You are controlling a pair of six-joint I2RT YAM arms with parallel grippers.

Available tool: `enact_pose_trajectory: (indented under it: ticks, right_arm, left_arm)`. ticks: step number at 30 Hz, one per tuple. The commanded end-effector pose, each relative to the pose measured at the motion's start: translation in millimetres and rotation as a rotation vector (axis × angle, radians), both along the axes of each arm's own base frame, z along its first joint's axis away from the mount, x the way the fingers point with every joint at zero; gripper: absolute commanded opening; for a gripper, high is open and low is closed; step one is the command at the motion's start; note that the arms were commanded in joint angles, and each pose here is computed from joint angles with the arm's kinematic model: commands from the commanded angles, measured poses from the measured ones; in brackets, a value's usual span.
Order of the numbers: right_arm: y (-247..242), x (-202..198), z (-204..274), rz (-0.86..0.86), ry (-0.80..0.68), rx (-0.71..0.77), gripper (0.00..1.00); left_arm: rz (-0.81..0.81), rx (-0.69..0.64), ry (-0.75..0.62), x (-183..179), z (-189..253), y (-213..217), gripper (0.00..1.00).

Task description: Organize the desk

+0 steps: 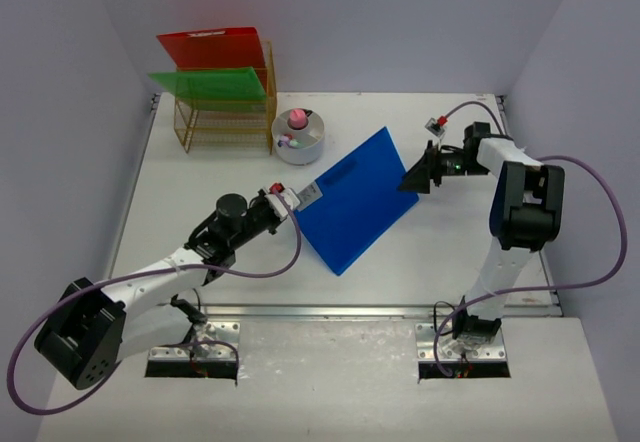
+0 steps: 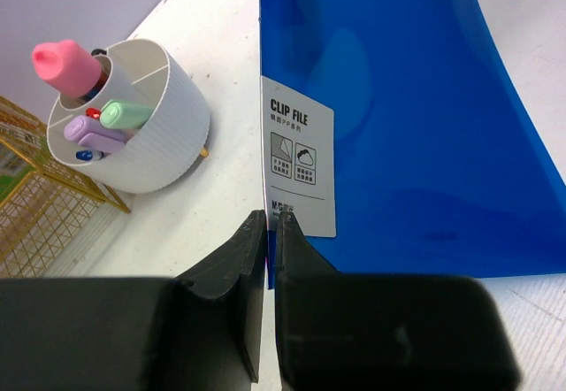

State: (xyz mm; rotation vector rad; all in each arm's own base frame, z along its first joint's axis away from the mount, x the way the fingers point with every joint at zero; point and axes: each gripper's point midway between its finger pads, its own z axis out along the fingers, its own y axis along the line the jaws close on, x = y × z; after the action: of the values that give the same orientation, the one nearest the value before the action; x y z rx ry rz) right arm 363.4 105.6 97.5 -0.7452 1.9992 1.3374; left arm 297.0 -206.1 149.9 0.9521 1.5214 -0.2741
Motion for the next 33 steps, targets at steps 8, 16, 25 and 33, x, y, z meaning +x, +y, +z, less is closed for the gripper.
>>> enact_pose_trajectory:
  ticks: [8, 16, 25, 33]
  right_arm:
    - [-36, 36, 5, -0.058, -0.207, -0.051, 0.96]
    - [-34, 56, -5, -0.041, -0.22, -0.002, 0.97]
    - [-26, 70, -3, 0.045, -0.079, 0.069, 0.83]
    - [11, 21, -11, 0.189, 0.014, 0.091, 0.67]
  left_arm:
    - [-0.049, -0.014, -0.071, -10, 14, -4, 0.0]
    - [-0.057, 0.001, -0.085, -7, 15, -6, 0.0]
    - [-0.04, -0.024, -0.109, -1, 30, -9, 0.0]
    - [-0.008, -0.076, -0.125, 5, 50, -11, 0.0]
